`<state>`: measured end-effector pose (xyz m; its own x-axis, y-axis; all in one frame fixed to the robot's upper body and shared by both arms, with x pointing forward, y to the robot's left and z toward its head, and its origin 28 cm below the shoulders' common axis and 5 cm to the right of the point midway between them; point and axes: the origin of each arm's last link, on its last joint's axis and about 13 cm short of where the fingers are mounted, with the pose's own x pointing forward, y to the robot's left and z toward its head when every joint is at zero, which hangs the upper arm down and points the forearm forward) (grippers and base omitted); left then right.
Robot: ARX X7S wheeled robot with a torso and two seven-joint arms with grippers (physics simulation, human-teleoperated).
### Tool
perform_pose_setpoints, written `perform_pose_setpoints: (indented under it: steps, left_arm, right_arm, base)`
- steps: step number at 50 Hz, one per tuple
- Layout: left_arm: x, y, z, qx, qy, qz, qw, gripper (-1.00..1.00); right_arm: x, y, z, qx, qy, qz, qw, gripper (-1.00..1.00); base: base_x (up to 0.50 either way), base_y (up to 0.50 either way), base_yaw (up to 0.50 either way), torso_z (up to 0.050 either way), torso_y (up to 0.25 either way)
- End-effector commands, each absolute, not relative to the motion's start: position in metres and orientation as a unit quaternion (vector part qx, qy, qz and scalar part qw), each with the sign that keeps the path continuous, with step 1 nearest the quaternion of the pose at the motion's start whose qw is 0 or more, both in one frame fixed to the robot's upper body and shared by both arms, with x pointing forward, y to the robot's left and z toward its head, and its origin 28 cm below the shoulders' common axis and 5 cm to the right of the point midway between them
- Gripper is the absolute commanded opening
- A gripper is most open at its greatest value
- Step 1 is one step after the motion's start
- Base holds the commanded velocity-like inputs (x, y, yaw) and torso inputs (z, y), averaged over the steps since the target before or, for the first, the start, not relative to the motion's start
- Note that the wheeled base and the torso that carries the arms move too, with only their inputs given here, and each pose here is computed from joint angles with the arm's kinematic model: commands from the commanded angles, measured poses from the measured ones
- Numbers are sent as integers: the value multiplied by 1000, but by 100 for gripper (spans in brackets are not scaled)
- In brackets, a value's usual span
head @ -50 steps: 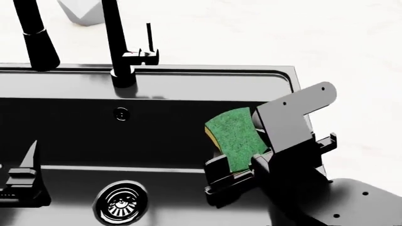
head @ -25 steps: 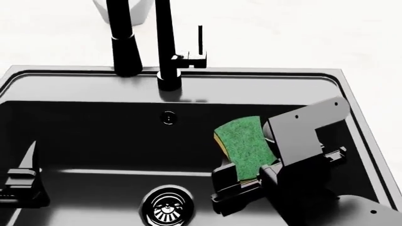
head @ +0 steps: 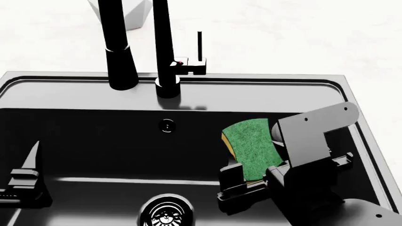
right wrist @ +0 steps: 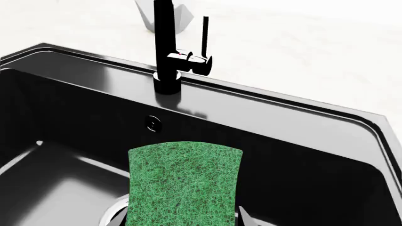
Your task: Pick the pan and sponge and place them into the sink. Then turn on the water.
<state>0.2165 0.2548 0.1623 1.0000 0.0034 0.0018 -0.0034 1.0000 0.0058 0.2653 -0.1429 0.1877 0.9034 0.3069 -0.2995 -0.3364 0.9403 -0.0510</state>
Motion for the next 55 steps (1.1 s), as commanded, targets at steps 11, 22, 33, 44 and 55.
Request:
perform_pose_setpoints:
  steps: [11,22,33,44,55]
  left_arm:
    - [219,259,160,7,-2,19,1000,100]
    - [219,258,159,8,-1,18,1000,100]
    - [219,258,159,7,1,17,1000,100]
    - [218,262,158,7,1,18,1000,100]
    - [217,262,155,6,3,21,1000,100]
  right_arm:
    - [292,-142,162,-29,223,154,962,-100]
    - [301,-146,121,-31,282,105,953,-100]
    - [309,-146,94,-3,304,94,948,-100]
    - [323,-146,80,7,322,98,942,-100]
    - [335,-147,63,17,344,97,934,-100]
  base:
    - [0,0,0,0,0]
    - [0,0,0,0,0]
    - [0,0,0,0,0]
    - [0,0,0,0,0]
    - [0,0,0,0,0]
